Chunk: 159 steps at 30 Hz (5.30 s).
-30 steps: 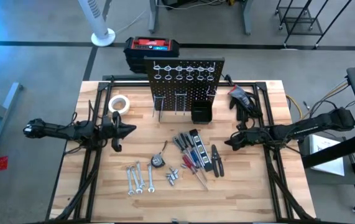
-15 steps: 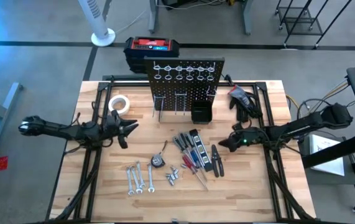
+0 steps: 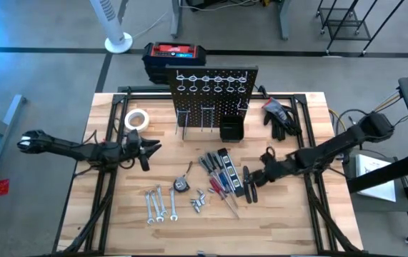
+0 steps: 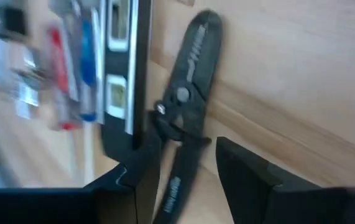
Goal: Hang tools onto peg board
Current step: Hang the combination pliers on the peg board
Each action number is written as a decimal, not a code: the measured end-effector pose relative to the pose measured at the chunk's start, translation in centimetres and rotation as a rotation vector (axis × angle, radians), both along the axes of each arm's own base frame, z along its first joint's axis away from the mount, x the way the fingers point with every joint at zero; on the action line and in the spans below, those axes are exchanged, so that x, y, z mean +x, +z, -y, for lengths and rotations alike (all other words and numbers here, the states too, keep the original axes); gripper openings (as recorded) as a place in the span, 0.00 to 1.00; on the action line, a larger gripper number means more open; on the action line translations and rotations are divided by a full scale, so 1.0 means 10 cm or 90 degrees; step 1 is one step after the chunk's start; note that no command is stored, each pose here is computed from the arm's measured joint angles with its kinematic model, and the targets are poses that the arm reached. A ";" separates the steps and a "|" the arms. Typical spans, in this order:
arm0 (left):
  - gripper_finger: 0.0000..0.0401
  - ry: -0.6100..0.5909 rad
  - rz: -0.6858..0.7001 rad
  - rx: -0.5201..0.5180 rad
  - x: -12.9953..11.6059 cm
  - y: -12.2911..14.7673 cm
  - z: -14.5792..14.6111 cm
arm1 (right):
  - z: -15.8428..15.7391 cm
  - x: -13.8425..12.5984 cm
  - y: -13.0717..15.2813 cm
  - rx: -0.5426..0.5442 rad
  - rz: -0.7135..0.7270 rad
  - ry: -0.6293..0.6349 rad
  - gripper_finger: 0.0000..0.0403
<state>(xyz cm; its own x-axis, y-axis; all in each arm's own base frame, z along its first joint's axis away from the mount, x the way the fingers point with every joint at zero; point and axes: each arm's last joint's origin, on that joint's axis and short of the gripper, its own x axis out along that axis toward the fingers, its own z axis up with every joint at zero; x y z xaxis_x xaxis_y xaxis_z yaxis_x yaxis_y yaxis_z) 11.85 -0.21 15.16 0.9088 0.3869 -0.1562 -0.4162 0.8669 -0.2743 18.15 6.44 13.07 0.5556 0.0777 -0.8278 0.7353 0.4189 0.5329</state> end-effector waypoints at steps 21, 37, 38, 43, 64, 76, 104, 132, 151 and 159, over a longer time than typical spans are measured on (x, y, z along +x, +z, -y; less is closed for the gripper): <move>0.22 0.036 -0.066 -0.024 0.02 -0.12 0.00 | -0.32 0.39 -0.14 -0.145 -0.295 0.045 0.17; 0.22 0.074 -0.046 0.053 0.07 0.10 -0.02 | -0.30 0.46 0.34 -0.211 -0.267 0.119 0.11; 0.22 0.074 -0.040 0.053 0.08 0.14 -0.02 | -0.29 0.45 0.39 -0.226 -0.270 0.125 0.11; 0.22 0.073 -0.017 0.045 0.11 0.26 -0.01 | -0.30 0.53 0.51 -0.280 -0.234 0.159 0.11; 0.22 -0.107 0.027 -0.015 0.62 0.37 0.14 | -0.43 1.12 0.74 -0.624 -0.152 0.378 0.10; 0.45 -0.186 -0.107 0.020 1.45 0.53 0.28 | -0.53 1.41 0.65 -0.697 -0.180 0.405 0.10; 0.39 -0.278 -0.237 -0.044 2.12 0.61 0.04 | -0.54 1.42 0.70 -0.760 -0.189 0.406 0.10; 0.00 -0.313 -0.108 -0.015 2.09 0.74 0.00 | -0.90 0.79 0.95 -0.689 0.054 0.075 0.29; 0.00 -0.299 0.285 0.029 1.52 0.52 -0.03 | -0.73 0.26 0.39 -0.462 0.394 -0.147 0.59; 0.00 -0.290 0.334 0.012 1.61 0.40 -0.04 | -0.47 0.39 0.58 -0.491 0.584 -0.040 0.57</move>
<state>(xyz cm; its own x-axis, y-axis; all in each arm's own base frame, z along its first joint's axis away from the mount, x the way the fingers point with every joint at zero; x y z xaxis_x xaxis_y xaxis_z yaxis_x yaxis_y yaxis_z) 27.95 0.21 19.18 0.9347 -0.0528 0.3514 0.1740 0.9303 -0.3230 22.08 11.10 18.91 0.9478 -0.3128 0.0618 0.2435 0.8353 0.4929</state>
